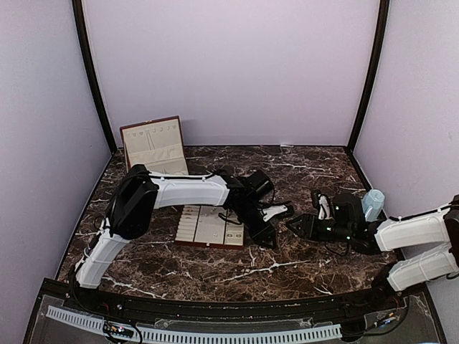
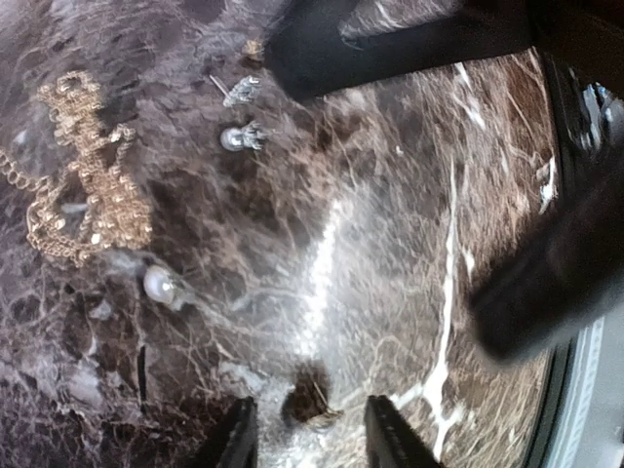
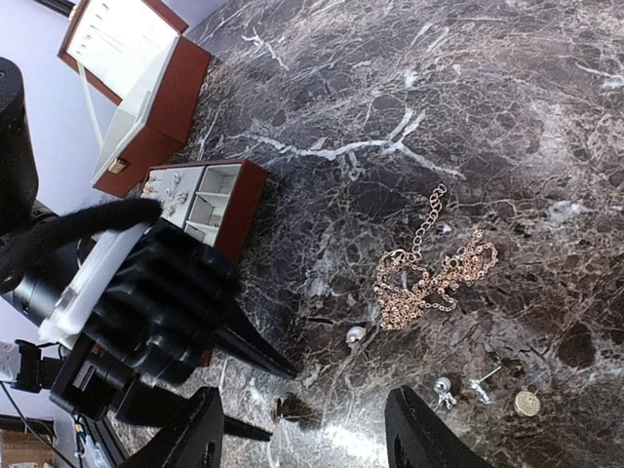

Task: Organize the mixed jewelry
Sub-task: Place the earring at the center of the board, then adjust the earring at the center of the board.

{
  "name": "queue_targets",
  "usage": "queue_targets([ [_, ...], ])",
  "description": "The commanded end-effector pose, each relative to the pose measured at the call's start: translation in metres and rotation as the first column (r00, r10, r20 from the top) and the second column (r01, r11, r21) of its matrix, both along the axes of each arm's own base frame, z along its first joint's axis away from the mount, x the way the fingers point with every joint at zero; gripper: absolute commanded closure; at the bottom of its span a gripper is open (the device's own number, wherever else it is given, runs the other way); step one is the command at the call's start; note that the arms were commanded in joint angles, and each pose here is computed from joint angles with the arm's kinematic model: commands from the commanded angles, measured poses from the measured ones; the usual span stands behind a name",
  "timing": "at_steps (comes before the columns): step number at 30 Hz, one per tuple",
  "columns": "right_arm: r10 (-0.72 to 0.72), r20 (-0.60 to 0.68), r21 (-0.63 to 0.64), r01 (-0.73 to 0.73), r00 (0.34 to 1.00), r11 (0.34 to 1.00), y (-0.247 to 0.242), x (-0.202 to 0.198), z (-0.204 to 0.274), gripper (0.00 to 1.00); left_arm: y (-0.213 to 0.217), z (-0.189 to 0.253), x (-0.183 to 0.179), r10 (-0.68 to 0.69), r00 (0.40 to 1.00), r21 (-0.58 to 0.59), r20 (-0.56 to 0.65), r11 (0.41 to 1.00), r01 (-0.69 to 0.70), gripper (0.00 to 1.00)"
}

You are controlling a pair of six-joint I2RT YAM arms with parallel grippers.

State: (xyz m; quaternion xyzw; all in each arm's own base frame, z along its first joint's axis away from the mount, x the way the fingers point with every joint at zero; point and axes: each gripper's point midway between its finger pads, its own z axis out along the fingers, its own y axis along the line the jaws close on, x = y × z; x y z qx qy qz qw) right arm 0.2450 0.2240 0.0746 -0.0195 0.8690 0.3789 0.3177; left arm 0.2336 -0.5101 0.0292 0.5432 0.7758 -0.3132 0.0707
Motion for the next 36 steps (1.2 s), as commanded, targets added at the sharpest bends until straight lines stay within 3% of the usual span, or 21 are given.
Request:
queue_targets([
  [1, 0.007, 0.016, 0.026, -0.007, 1.0, 1.0, 0.003, 0.001, 0.005, 0.42, 0.015, -0.016, 0.011, -0.007, 0.994, 0.095, 0.106, 0.995, -0.003, 0.54],
  [6, 0.024, 0.017, -0.002, -0.024, 1.0, 1.0, 0.003, 0.001, 0.005, 0.43, 0.008, 0.01, 0.023, 0.008, 0.981, 0.037, 0.193, 0.999, -0.015, 0.4],
  [15, 0.078, 0.012, -0.156, -0.075, 0.997, 0.985, -0.005, -0.002, 0.005, 0.52, 0.016, 0.077, 0.03, 0.134, 0.937, -0.179, 0.321, 0.981, -0.079, 0.37],
  [16, 0.086, 0.006, -0.173, -0.084, 0.996, 0.981, -0.005, -0.002, 0.005, 0.53, 0.015, 0.104, 0.033, 0.174, 0.925, -0.25, 0.338, 0.964, -0.09, 0.36],
  [19, 0.107, -0.03, -0.23, -0.111, 0.994, 0.967, -0.001, 0.001, 0.003, 0.58, 0.032, 0.118, 0.039, 0.242, 0.923, -0.301, 0.299, 0.942, -0.15, 0.36],
  [27, 0.255, -0.121, -0.325, -0.281, 0.959, 0.903, 0.045, -0.015, -0.013, 0.61, 0.094, 0.164, 0.059, 0.42, 0.905, -0.437, 0.066, 0.827, -0.352, 0.36],
  [31, 0.288, -0.162, -0.373, -0.329, 0.944, 0.867, 0.053, -0.016, -0.028, 0.64, 0.122, 0.166, 0.065, 0.459, 0.887, -0.438, 0.043, 0.807, -0.396, 0.36],
  [36, 0.342, -0.193, -0.33, -0.389, 0.92, 0.86, 0.071, -0.017, -0.035, 0.64, 0.14, 0.16, 0.065, 0.483, 0.874, -0.421, 0.053, 0.804, -0.42, 0.36],
])
